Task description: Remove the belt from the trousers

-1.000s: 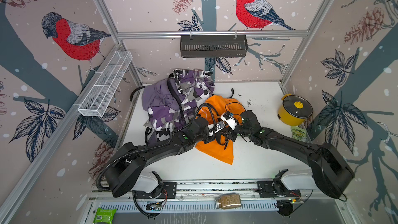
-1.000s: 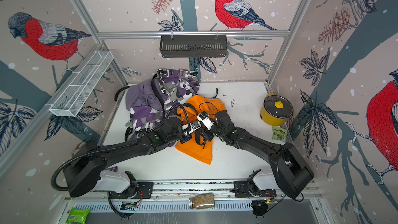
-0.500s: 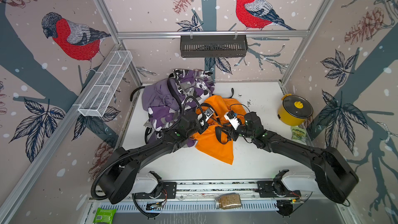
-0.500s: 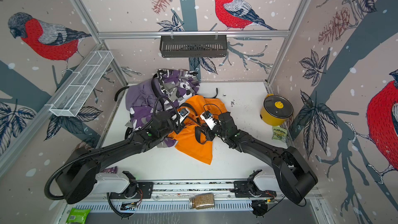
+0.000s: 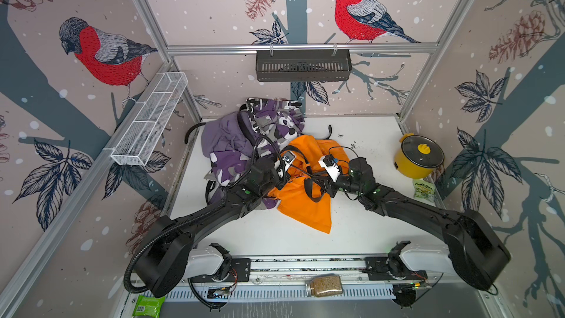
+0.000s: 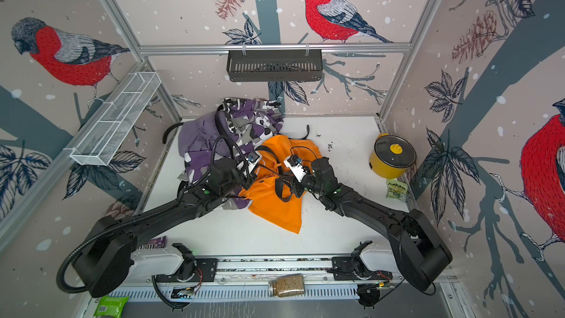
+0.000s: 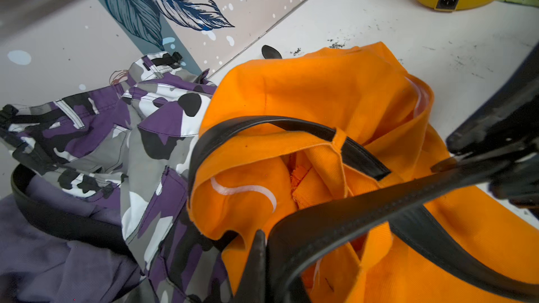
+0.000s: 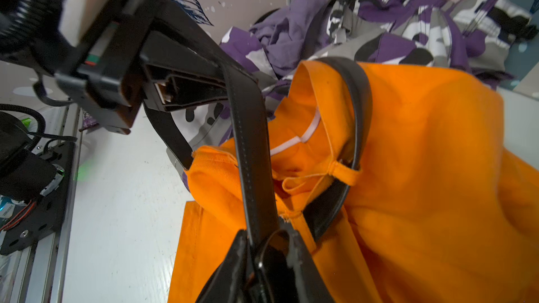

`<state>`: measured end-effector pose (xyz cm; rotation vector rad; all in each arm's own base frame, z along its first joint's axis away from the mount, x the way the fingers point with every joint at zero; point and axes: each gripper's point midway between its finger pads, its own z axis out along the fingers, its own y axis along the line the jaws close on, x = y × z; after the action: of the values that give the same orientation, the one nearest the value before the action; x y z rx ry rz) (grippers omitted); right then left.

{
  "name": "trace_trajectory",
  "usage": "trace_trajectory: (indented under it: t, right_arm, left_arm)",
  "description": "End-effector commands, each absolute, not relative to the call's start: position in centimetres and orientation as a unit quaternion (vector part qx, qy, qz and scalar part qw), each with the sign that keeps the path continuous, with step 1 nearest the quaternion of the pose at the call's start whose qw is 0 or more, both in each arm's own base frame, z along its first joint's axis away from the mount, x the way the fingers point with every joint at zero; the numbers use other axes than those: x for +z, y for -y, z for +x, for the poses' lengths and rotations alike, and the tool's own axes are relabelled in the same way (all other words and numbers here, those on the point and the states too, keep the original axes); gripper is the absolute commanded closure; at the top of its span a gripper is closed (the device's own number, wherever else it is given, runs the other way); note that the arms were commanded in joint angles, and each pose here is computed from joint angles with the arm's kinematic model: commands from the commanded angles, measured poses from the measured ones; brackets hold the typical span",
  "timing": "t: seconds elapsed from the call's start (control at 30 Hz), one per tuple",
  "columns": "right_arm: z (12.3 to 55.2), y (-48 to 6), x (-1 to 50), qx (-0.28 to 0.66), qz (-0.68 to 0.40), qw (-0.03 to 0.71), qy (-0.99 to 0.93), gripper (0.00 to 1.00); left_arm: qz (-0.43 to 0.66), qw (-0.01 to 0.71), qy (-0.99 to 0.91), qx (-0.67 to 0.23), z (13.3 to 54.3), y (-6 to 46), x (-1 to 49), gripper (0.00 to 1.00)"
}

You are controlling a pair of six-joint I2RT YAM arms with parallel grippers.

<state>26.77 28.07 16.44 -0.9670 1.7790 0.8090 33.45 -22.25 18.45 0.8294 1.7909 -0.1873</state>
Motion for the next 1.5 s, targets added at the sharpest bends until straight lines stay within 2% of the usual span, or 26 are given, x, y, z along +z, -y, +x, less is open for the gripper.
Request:
trace_trajectory:
  t: [0.0,0.07,0.2,0.27,0.33,0.43,0.53,0.73,0.9,1.03,1.17,1.23,1.27,1.3,1.37,1.4,1.47]
  right_arm:
    - [24.6,-25.8,10.9,0.307,-0.382,0.359,-0.795,1.00]
    - [24.6,-25.9,10.7,0.305,-0.385,0.355,-0.795,1.00]
    - [24.0,-26.9,10.6,0.323,-0.403,0.340,-0.786,1.00]
    - [23.3,-27.9,11.6,0.336,-0.422,0.345,-0.768,0.88]
    - [23.1,-28.6,13.4,0.348,-0.431,0.369,-0.746,0.69]
    - [23.1,-28.9,15.3,0.358,-0.432,0.400,-0.725,0.46]
    - [23.1,-29.1,16.5,0.363,-0.435,0.413,-0.713,0.30]
    - [23.7,-29.5,15.5,0.355,-0.437,0.405,-0.720,0.16]
    - [24.7,-30.5,16.7,0.345,-0.419,0.430,-0.721,0.13]
    - [24.6,-31.7,17.6,0.339,-0.402,0.450,-0.722,0.14]
    - [24.8,-32.8,16.7,0.354,-0.367,0.436,-0.741,0.17]
    - [25.4,-32.8,15.4,0.337,-0.345,0.429,-0.764,0.22]
    - [25.7,-32.6,14.7,0.325,-0.335,0.423,-0.777,0.31]
    - [26.0,-32.4,13.9,0.314,-0.326,0.417,-0.789,0.45]
    - [26.4,-31.5,13.0,0.294,-0.314,0.413,-0.803,0.83]
    - [26.4,-31.1,12.9,0.292,-0.315,0.413,-0.803,0.92]
    - [26.4,-30.3,12.9,0.287,-0.316,0.413,-0.804,0.97]
  left_arm:
    - [0.136,0.616,-0.773,0.066,37.7,13.0,22.9,1.00]
    - [0.150,0.627,-0.763,0.045,37.3,13.7,23.5,1.00]
    - [0.247,0.641,-0.726,-0.046,34.8,18.4,24.0,1.00]
    - [0.292,0.654,-0.694,-0.081,33.0,20.7,24.4,1.00]
    - [0.315,0.654,-0.680,-0.102,31.7,22.5,24.6,1.00]
    - [0.321,0.656,-0.672,-0.121,31.1,23.4,25.1,1.00]
    - [0.323,0.662,-0.662,-0.136,30.6,23.8,25.6,1.00]
    - [0.332,0.663,-0.656,-0.142,30.3,24.2,25.9,1.00]
    - [0.335,0.653,-0.664,-0.144,30.4,24.5,25.4,1.00]
    - [0.320,0.648,-0.680,-0.127,31.2,24.1,24.8,1.00]
    - [0.312,0.645,-0.688,-0.115,31.7,23.9,24.5,1.00]
    - [0.306,0.647,-0.690,-0.107,32.0,23.6,24.7,1.00]
    - [0.302,0.647,-0.693,-0.102,32.1,23.4,24.7,1.00]
    - [0.298,0.649,-0.693,-0.095,32.2,23.2,24.8,1.00]
    - [0.289,0.651,-0.697,-0.085,32.4,22.7,25.0,1.00]
    - [0.282,0.650,-0.701,-0.076,32.6,22.3,24.9,1.00]
    - [0.253,0.654,-0.711,-0.051,33.1,21.0,25.0,1.00]
